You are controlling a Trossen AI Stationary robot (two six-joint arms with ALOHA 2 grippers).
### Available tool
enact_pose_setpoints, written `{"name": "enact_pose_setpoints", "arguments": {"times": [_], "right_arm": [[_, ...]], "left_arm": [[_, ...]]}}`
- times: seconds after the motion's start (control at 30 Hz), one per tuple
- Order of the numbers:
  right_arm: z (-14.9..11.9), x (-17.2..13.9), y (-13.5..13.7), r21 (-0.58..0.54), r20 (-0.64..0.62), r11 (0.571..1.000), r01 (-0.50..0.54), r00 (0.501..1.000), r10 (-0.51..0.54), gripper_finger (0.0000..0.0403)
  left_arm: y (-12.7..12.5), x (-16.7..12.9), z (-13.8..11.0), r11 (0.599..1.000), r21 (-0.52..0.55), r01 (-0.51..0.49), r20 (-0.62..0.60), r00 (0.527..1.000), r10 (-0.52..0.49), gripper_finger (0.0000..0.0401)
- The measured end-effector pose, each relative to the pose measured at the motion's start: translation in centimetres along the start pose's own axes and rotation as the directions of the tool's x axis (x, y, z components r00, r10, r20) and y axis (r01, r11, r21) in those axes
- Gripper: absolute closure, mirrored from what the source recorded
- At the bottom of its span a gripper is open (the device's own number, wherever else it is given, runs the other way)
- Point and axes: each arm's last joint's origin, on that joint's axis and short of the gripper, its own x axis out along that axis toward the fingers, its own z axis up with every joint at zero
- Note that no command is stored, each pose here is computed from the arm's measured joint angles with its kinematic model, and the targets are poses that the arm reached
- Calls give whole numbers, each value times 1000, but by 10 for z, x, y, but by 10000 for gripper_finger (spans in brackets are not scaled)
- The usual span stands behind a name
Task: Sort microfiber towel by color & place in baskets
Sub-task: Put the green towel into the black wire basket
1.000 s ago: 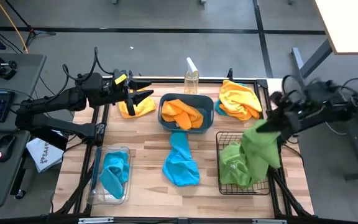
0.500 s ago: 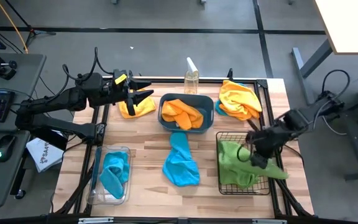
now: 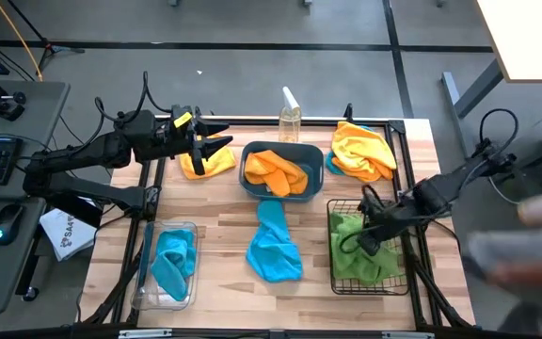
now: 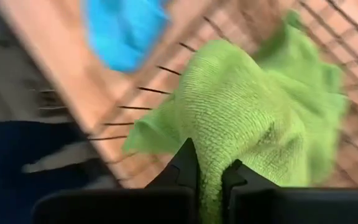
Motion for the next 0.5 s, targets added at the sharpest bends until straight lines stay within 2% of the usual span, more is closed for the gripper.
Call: {"name": "enact_pose_setpoints", "arguments": {"times": [0.1,0.2,0.37,0.5], "right_arm": [[0,14,-2,9,-43,991,134,990,-133,383],[0,25,3,-23,-92,988,152,984,-154,342],[-1,38,8,-45,-152,983,177,972,-181,228],[2,35,5,-134,-298,984,120,942,-155,133]], "left_arm": [[0,0,0,1000,0,0,0,1000,0,220],[0,0,0,1000,0,0,0,1000,0,220],[0,0,0,1000,0,0,-1,1000,0,220],[0,0,0,1000,1,0,-4,1000,0,220]]}}
